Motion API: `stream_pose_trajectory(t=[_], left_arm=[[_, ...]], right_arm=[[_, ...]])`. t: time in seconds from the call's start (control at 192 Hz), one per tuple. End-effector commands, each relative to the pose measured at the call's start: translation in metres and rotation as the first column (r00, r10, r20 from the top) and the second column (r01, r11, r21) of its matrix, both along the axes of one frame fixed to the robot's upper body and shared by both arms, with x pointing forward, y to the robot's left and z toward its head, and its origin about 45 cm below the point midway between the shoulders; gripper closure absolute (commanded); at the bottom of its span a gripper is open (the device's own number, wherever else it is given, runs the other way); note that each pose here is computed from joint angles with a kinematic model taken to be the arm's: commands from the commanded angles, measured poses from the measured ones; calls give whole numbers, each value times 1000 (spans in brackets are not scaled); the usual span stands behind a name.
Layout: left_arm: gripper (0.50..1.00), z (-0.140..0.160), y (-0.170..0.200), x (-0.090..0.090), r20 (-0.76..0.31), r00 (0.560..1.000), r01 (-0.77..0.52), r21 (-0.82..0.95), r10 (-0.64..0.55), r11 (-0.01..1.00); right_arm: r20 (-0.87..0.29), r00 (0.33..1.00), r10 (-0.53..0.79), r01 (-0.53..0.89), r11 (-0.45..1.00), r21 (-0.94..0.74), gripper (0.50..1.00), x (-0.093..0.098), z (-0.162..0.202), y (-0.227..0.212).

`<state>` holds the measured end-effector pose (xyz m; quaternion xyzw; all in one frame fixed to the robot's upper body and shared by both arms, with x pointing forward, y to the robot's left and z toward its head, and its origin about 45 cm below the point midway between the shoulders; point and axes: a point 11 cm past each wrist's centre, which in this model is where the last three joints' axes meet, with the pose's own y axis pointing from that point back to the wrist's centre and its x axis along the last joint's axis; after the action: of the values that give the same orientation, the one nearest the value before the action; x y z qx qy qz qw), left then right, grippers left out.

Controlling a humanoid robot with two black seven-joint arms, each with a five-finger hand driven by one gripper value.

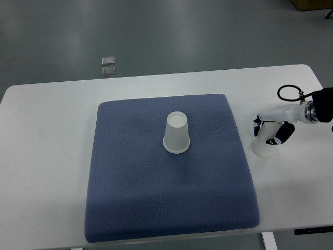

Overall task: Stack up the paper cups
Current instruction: 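Close the right hand's fingers around the white paper cup, then lift the cup with the right hand and carry it over the pad cup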

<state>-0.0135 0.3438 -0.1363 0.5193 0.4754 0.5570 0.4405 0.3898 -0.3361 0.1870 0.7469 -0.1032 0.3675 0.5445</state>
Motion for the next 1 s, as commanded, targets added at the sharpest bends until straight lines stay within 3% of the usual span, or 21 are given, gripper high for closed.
stream_pose_trajectory(t=[0.0, 0.619, 0.993], left_arm=[[500, 0, 0, 1, 1, 1000, 1, 0, -1, 1000], [500, 0, 0, 1, 1, 1000, 1, 0, -1, 1000], [500, 0, 0, 0, 0, 1000, -1, 0, 1, 1000]], right_arm=[[3, 1000, -1, 1, 1000, -2, 895, 1, 1, -1], [26, 1000, -1, 1, 1000, 9, 920, 7, 12, 0], [130, 991, 33, -35, 999, 9, 920, 38, 70, 17]])
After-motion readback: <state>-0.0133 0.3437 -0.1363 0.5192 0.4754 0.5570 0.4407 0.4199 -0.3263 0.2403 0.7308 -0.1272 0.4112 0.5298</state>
